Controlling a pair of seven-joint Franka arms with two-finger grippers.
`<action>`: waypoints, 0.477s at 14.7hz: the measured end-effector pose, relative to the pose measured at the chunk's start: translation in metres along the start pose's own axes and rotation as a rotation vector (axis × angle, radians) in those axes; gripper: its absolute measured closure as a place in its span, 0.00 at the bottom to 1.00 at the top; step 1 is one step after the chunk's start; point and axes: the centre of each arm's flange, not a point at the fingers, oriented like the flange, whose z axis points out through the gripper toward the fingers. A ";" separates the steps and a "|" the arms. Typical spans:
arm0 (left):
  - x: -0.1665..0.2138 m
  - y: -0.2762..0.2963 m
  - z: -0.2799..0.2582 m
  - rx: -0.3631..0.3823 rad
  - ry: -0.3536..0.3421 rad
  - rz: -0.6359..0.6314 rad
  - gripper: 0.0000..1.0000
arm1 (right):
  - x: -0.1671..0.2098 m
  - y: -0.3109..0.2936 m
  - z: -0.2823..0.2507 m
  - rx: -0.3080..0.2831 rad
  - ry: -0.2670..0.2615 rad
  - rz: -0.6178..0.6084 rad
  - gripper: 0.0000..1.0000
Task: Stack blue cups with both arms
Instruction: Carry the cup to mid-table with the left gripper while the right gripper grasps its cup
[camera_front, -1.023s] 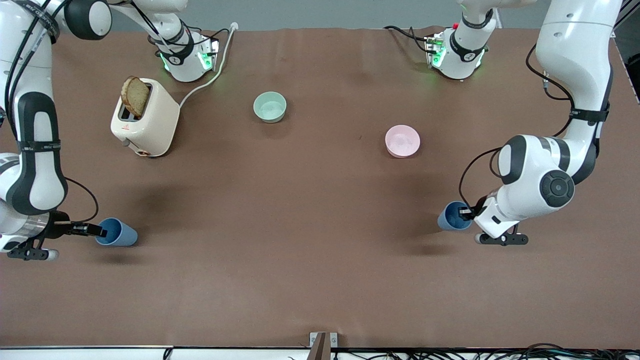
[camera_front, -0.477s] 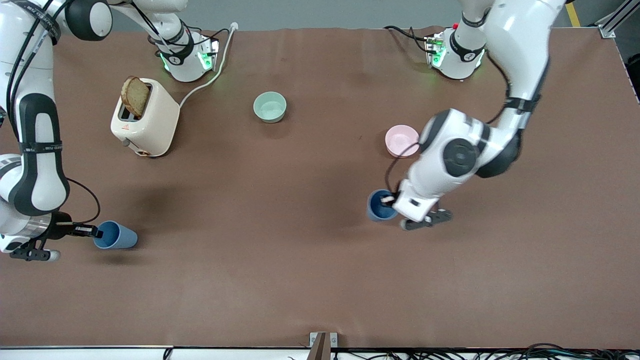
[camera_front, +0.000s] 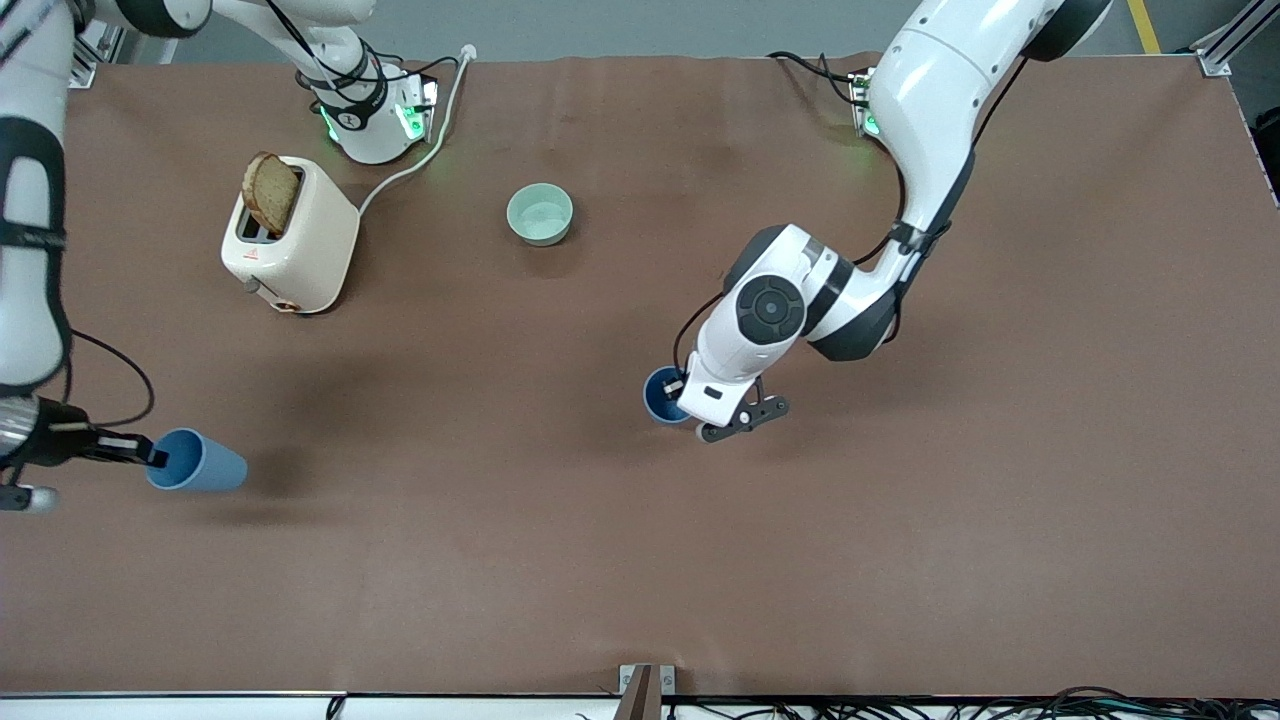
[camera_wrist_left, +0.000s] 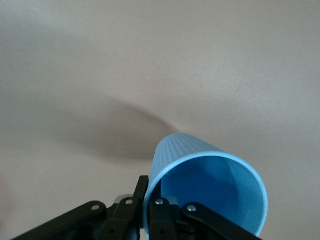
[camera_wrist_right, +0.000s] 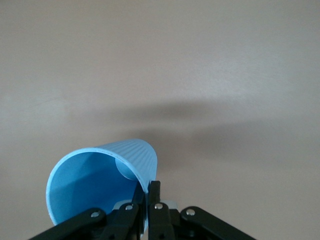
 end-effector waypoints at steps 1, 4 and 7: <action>-0.006 0.005 0.008 -0.006 0.000 -0.001 0.96 | -0.005 -0.015 -0.022 -0.010 -0.005 0.011 0.95; -0.023 0.015 0.023 -0.004 -0.004 0.010 0.91 | -0.020 -0.087 -0.077 -0.036 0.000 0.053 0.95; -0.018 0.017 0.017 -0.016 0.009 0.010 0.62 | -0.039 -0.175 -0.104 -0.094 0.004 0.091 0.95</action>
